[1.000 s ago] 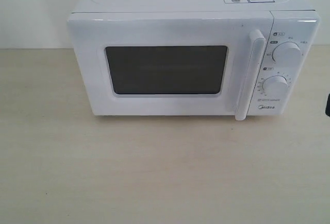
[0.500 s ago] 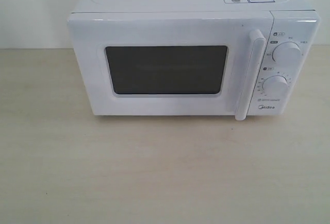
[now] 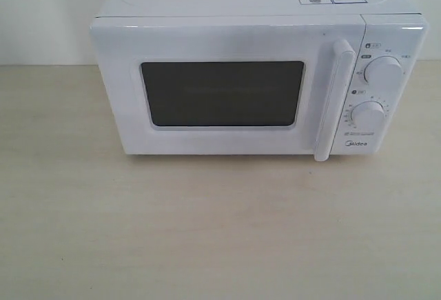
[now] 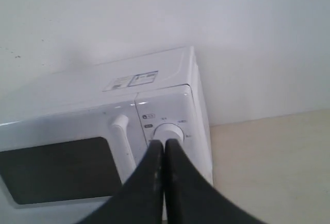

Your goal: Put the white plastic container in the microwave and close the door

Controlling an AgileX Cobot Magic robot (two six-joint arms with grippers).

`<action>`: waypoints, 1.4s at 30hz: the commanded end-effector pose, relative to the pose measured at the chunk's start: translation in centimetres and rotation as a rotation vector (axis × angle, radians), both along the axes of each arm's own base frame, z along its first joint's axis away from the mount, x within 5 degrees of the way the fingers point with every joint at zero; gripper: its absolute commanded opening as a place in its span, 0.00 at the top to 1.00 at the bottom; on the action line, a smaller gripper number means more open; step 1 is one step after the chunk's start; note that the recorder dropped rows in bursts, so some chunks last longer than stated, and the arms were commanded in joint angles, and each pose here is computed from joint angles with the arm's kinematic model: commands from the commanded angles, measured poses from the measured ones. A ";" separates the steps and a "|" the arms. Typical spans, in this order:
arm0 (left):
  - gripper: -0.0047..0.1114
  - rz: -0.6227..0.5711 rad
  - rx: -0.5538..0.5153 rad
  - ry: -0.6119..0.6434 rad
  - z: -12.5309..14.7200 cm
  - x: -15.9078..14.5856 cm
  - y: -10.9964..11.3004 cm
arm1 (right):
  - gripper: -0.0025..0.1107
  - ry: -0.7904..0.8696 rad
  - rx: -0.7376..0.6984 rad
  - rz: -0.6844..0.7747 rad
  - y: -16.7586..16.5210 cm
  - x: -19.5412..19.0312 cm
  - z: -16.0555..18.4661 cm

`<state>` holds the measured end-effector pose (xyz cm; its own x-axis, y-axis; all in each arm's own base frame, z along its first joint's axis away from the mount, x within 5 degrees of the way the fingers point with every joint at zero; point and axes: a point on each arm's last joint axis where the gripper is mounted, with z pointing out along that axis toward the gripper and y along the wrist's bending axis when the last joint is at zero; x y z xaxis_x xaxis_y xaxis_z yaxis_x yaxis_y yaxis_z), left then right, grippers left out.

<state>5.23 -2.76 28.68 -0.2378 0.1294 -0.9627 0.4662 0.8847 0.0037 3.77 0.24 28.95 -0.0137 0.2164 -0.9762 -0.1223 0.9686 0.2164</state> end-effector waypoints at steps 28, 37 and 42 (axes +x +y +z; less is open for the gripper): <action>0.92 -0.008 0.002 -0.014 0.0 0.0 0.0 | 0.98 -0.048 -0.035 0.000 0.4 1.5 -6.5; 0.92 -0.008 0.002 -0.014 0.0 0.0 0.0 | 0.98 -0.015 -0.101 0.012 0.5 1.8 -8.3; 0.92 -0.008 0.002 -0.014 0.0 0.0 0.0 | 0.98 0.043 -0.115 0.020 0.6 1.8 -8.8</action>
